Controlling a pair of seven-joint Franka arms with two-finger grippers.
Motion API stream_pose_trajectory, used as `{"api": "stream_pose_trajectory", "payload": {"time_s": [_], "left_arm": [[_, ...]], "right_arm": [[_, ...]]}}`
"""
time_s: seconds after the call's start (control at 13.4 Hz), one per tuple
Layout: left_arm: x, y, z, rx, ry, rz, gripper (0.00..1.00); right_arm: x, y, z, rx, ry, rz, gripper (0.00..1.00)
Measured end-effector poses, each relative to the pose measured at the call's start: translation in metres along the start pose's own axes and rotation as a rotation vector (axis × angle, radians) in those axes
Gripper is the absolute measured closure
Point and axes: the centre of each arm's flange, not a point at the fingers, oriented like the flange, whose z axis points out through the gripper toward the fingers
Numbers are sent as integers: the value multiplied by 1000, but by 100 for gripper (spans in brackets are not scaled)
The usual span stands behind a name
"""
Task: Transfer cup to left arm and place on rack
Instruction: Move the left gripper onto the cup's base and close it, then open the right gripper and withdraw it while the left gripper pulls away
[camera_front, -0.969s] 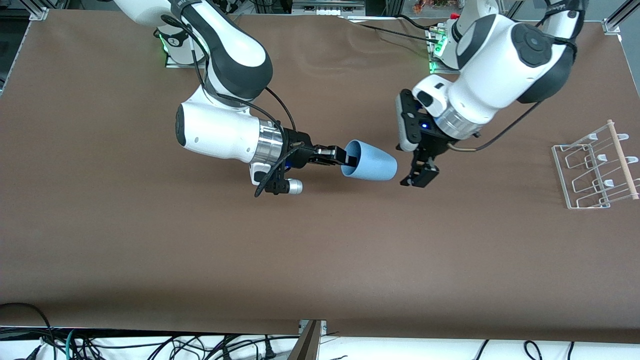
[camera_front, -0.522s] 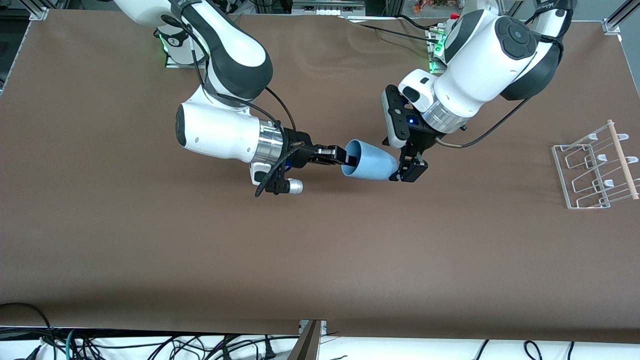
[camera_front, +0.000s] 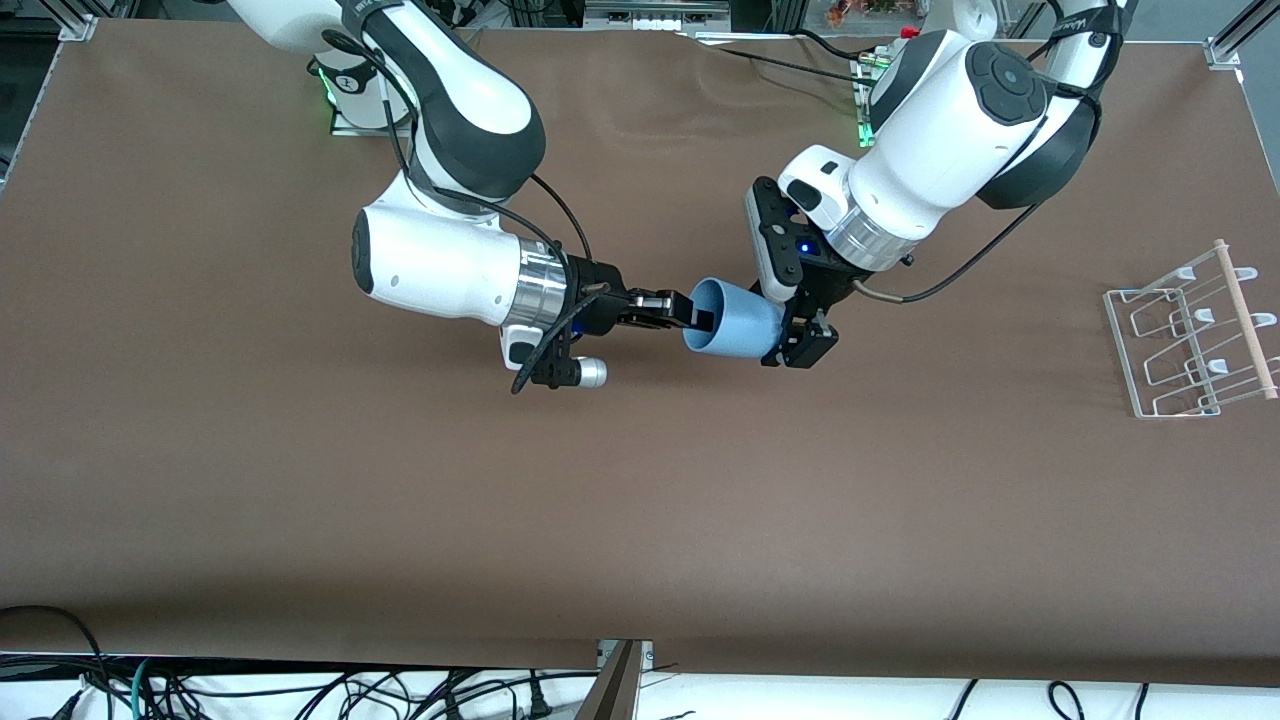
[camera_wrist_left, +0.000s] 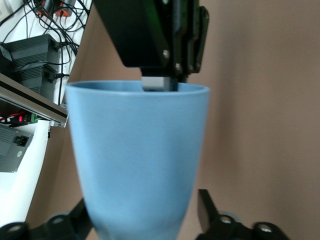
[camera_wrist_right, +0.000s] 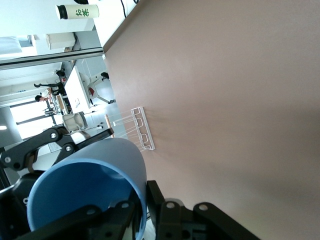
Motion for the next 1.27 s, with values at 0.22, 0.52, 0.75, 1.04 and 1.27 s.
{"api": "stream_pose_trajectory", "payload": {"time_s": [0.22,0.52,0.75,1.04,1.27], "left_arm": [[0,-1,1,3,2,-1,30],[1,0,2,0,2,2,30],[-2,-2,1,-1,-1,-2,30],[-35,-16,-21,-28,-44,-53,30],[-106,-39,-46,-66,-107,-142,30]], "right_arm": [[1,1,0,-1,1,2,92],[2,-2,-3,4,8,-3,89],[3,-6,-7,13,17,-8,60],[8,-5,-12,16,26,-4,18],[21,2,-28,14,33,10,0]]}}
